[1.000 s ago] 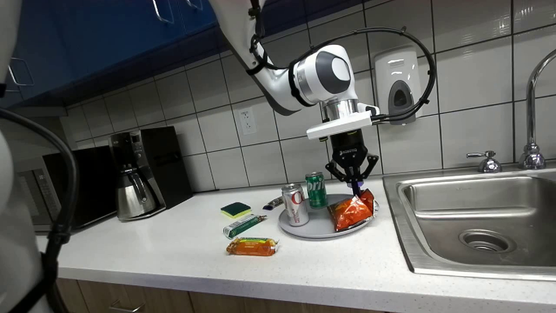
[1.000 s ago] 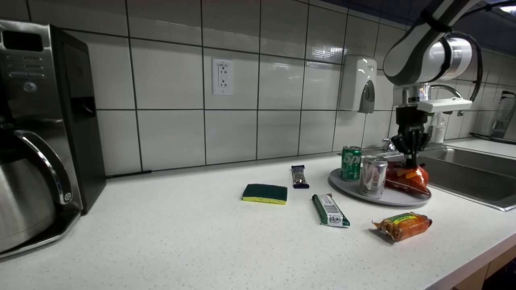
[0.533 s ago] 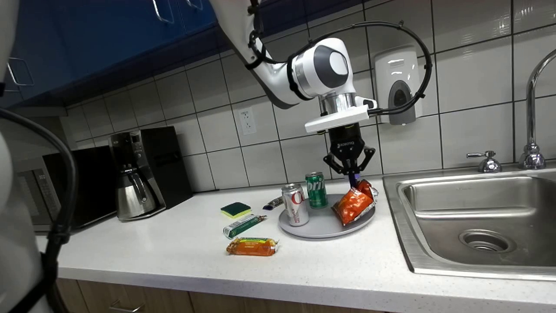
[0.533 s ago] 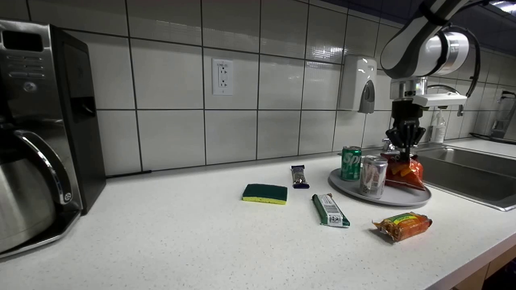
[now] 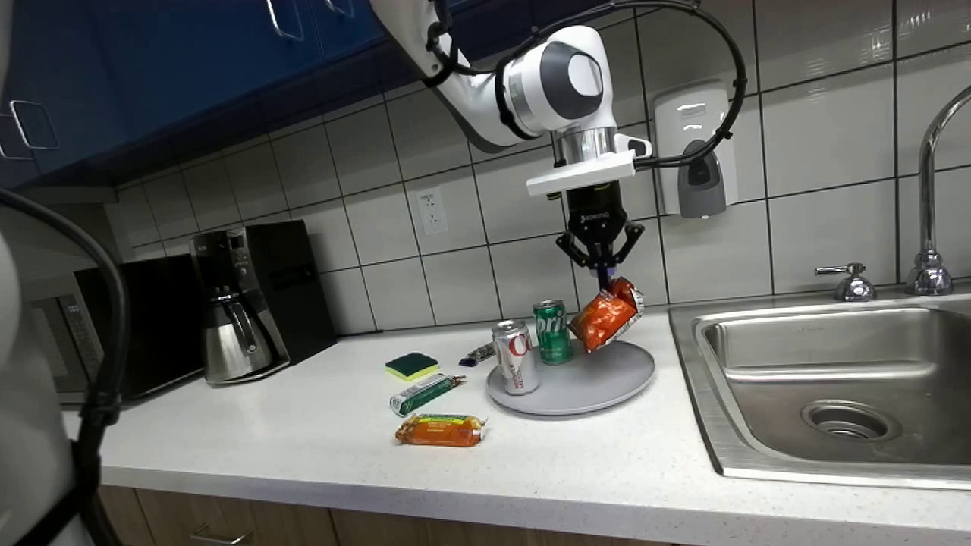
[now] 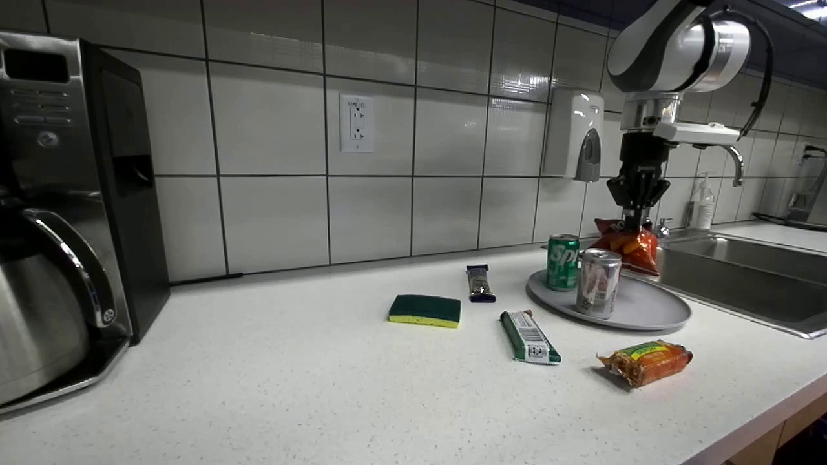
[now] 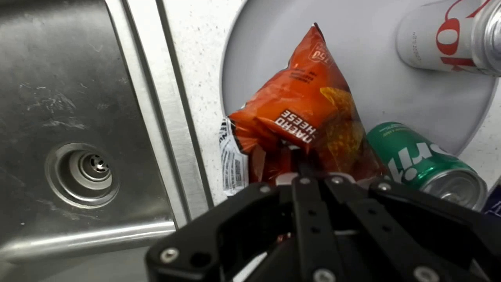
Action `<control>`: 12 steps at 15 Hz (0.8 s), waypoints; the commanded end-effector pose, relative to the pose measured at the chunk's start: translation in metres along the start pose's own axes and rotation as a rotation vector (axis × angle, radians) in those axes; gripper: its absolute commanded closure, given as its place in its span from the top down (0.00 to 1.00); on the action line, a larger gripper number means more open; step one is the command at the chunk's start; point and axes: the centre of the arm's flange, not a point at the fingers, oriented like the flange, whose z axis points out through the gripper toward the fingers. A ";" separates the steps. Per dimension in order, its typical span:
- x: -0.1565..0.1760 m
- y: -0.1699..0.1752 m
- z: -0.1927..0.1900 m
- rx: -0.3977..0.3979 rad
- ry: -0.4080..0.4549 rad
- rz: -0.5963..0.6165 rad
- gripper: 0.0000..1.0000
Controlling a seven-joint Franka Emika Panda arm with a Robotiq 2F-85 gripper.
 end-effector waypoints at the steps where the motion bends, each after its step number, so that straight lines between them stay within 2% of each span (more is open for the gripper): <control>1: -0.010 0.003 -0.032 0.044 0.008 -0.020 0.00; 7: -0.032 0.006 -0.055 0.049 0.002 -0.021 0.00; 12: -0.054 0.003 -0.059 0.060 -0.019 -0.017 0.00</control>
